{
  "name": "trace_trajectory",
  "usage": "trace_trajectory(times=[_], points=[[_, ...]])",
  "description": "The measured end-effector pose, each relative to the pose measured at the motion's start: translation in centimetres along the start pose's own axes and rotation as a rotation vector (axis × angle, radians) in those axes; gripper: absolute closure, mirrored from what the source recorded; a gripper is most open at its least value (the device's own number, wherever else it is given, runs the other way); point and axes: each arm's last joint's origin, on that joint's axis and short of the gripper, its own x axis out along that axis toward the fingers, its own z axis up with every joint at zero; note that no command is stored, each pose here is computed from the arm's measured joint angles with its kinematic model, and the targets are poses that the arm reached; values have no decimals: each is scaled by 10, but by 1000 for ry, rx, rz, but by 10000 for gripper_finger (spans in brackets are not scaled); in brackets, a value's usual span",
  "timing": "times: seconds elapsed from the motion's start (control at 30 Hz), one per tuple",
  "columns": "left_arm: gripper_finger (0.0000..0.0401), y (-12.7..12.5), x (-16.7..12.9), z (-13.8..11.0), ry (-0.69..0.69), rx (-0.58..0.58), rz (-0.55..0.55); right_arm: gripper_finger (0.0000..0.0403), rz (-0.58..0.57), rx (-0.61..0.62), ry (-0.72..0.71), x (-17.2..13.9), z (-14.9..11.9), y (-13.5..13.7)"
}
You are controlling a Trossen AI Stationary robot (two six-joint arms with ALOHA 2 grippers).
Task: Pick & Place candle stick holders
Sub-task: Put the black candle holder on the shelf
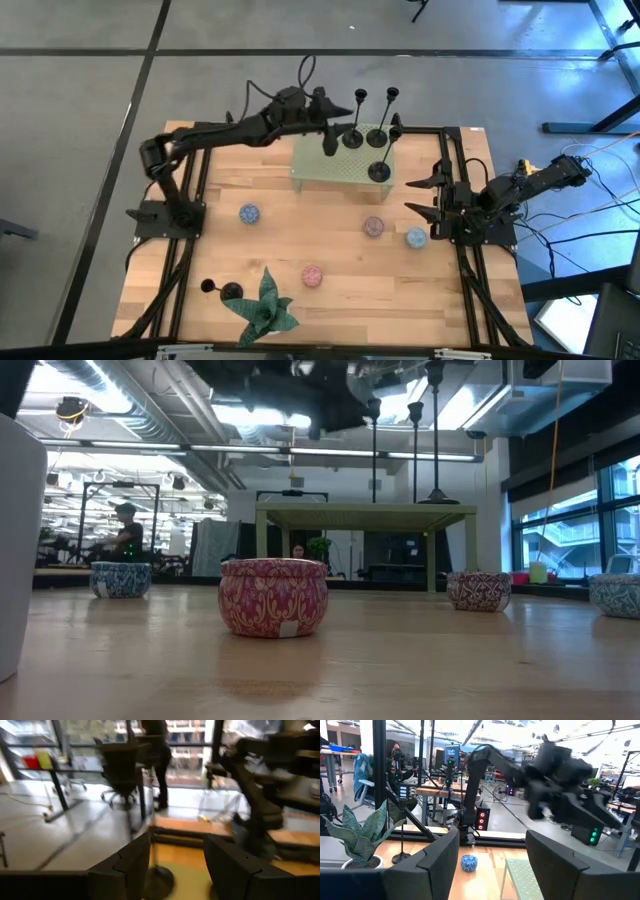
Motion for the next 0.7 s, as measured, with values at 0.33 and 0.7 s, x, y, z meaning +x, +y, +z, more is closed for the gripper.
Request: trace_trajectory(times=[0.33, 0.7], points=[[239, -73, -122, 54, 255, -31, -179, 171, -1, -3, 6, 1, -1, 1], [271, -147, -227, 18, 272, -78, -121, 171, -2, -3, 6, 1, -1, 1]])
